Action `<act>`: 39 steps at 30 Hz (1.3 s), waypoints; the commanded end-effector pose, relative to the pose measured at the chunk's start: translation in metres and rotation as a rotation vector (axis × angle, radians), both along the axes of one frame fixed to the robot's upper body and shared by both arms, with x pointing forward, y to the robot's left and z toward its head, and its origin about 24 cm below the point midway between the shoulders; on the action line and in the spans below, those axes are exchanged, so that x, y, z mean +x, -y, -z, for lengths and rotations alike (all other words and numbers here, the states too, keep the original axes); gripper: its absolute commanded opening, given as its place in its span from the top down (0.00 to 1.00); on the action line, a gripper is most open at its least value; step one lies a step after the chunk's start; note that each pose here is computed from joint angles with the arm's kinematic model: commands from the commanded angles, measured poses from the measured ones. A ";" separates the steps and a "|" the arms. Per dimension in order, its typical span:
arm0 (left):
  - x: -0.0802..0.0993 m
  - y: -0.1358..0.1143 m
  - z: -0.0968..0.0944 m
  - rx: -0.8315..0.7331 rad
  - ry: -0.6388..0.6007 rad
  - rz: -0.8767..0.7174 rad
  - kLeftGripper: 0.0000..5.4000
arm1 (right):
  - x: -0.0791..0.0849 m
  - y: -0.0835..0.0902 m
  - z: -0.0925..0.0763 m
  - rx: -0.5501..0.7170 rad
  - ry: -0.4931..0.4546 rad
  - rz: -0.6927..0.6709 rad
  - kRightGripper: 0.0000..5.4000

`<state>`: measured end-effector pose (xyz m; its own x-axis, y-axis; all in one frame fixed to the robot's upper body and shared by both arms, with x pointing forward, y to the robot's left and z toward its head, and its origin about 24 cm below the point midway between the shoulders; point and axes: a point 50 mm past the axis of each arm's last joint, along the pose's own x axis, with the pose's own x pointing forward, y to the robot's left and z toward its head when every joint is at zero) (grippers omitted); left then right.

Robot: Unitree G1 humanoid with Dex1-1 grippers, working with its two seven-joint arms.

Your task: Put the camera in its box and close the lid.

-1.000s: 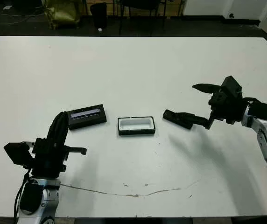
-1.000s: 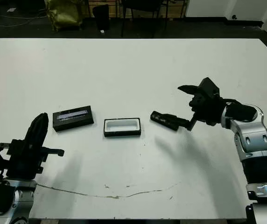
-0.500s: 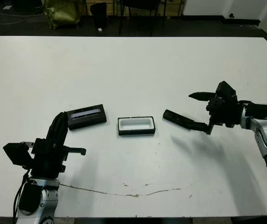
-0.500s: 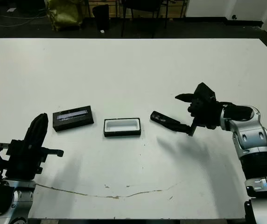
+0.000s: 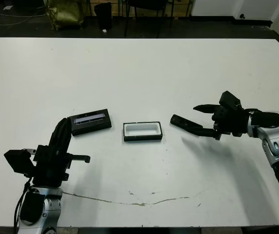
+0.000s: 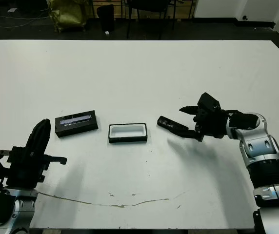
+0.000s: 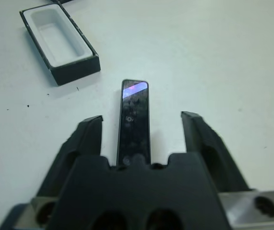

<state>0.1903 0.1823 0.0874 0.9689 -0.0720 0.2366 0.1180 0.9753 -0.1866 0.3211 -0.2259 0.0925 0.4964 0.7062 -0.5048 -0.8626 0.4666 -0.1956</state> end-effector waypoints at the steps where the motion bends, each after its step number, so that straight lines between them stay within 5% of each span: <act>1: -0.003 -0.002 0.004 0.013 -0.033 -0.008 1.00 | 0.000 -0.001 0.007 -0.031 -0.027 0.011 0.41; 7: -0.002 -0.002 0.004 0.017 -0.027 -0.003 1.00 | -0.001 -0.002 0.015 -0.058 -0.053 0.019 0.58; 11: -0.003 -0.002 0.005 0.015 -0.033 -0.007 1.00 | -0.002 -0.002 0.020 -0.077 -0.059 0.012 0.60; 16: -0.004 -0.002 0.005 0.008 -0.034 0.001 1.00 | -0.005 -0.001 0.030 -0.091 -0.098 0.006 0.79; 28: -0.004 -0.002 0.004 0.025 -0.035 -0.014 1.00 | -0.008 0.002 0.054 -0.134 -0.139 0.016 0.90; 39: -0.005 -0.002 0.005 0.021 -0.031 -0.005 1.00 | 0.005 0.001 0.018 -0.033 -0.078 -0.003 0.90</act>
